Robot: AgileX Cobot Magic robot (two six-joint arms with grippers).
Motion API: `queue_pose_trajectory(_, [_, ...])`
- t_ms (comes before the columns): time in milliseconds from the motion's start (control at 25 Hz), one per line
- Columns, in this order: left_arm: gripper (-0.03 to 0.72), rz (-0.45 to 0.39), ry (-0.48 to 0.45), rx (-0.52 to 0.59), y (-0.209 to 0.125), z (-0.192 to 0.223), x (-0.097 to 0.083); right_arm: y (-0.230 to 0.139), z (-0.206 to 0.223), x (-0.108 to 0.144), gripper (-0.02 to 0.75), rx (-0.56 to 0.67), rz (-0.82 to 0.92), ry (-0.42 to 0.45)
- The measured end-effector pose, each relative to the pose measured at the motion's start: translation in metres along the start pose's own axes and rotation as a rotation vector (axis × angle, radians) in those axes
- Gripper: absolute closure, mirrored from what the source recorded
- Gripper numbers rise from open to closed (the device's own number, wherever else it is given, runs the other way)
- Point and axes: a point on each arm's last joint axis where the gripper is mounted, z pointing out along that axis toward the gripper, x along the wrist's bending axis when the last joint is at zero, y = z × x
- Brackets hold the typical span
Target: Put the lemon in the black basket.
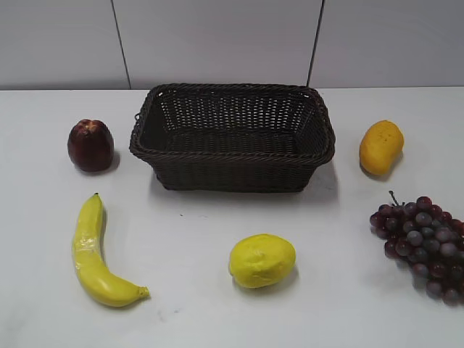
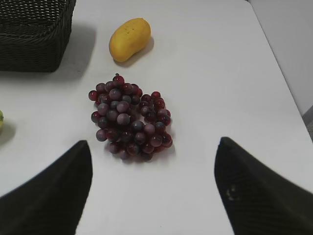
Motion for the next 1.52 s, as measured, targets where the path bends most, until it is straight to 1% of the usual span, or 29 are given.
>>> queue_pose_trajectory(520, [0.113, 0.0, 0.0, 0.0, 0.0, 0.0, 0.0, 0.0, 0.0, 0.0, 0.149, 0.0, 0.0, 0.0])
queue_pose_trajectory(880, [0.157, 0.0, -0.001, 0.01, 0.004, 0.001, 0.0, 0.0, 0.0, 0.0, 0.149, 0.0, 0.0, 0.0])
queue_pose_trajectory(1120, [0.16, -0.003, -0.002, 0.028, 0.035, 0.005, 0.002, 0.0, 0.0, 0.0, 0.149, 0.0, 0.0, 0.0])
queue_pose_trajectory(1160, [0.16, -0.004, -0.005, 0.046, 0.04, 0.009, 0.002, 0.0, 0.0, 0.0, 0.149, 0.0, 0.0, 0.0])
queue_pose_trajectory(1280, [0.16, 0.012, -0.036, 0.097, 0.057, 0.022, 0.001, 0.0, 0.0, 0.0, 0.149, 0.0, 0.0, 0.0])
queue_pose_trajectory(1360, [0.16, 0.022, -0.073, 0.129, 0.069, 0.033, -0.002, 0.0, 0.0, 0.0, 0.149, 0.0, 0.0, 0.0])
queue_pose_trajectory(1520, [0.161, 0.046, -0.107, 0.161, 0.096, 0.055, -0.002, 0.0, 0.0, 0.0, 0.149, 0.0, 0.0, 0.0])
